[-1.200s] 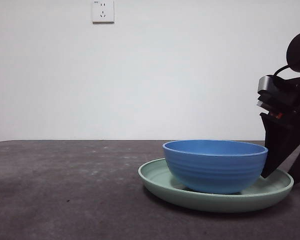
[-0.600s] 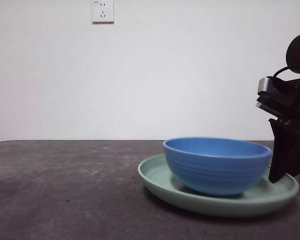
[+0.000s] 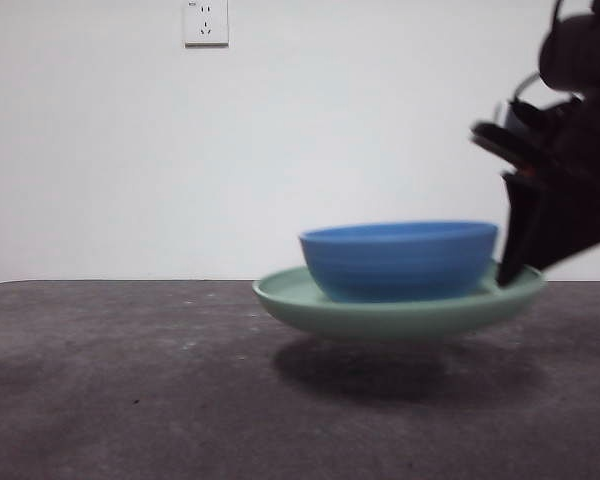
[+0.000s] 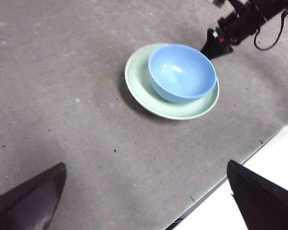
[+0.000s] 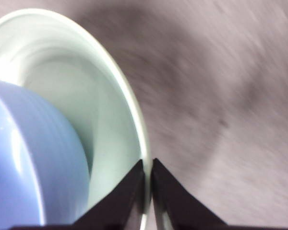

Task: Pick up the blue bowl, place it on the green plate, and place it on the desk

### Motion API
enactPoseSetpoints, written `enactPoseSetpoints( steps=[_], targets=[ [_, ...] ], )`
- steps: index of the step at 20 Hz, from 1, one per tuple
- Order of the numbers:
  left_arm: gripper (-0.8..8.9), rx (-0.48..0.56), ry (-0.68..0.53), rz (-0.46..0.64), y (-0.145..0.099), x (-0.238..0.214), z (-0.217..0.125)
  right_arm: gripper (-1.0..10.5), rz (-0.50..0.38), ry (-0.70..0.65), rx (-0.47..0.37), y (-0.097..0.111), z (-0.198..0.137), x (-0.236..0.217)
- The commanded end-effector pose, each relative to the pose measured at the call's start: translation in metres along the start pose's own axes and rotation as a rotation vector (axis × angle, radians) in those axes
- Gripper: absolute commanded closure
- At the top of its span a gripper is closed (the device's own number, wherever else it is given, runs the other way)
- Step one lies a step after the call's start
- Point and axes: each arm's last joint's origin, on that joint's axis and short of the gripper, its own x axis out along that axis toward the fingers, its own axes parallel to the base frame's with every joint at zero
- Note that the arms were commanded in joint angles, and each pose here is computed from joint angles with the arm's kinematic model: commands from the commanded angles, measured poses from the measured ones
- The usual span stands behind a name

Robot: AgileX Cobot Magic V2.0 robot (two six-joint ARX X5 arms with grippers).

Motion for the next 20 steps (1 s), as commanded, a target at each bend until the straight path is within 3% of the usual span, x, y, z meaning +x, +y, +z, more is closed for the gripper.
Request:
enactPoseSetpoints(
  steps=[1,5,9,20],
  targets=[
    [1.58,0.001,-0.021,-0.011,-0.001,-0.002,0.003,9.4,0.034,-0.015,0.003,0.018,0.011,-0.003],
    [1.58,0.004,-0.021,-0.011,-0.001,-0.002,0.003,9.4,0.082,-0.044,-0.033,0.047,0.015,-0.001],
    [1.58,0.004,-0.021,-0.011,-0.001,-0.002,0.003,9.4,0.093,-0.038,-0.039,0.063,0.014,0.017],
    [1.58,0.005,-0.021,-0.011,-0.001,-0.002,0.003,9.4,0.029,0.083,-0.051,0.064,0.005,0.089]
  ],
)
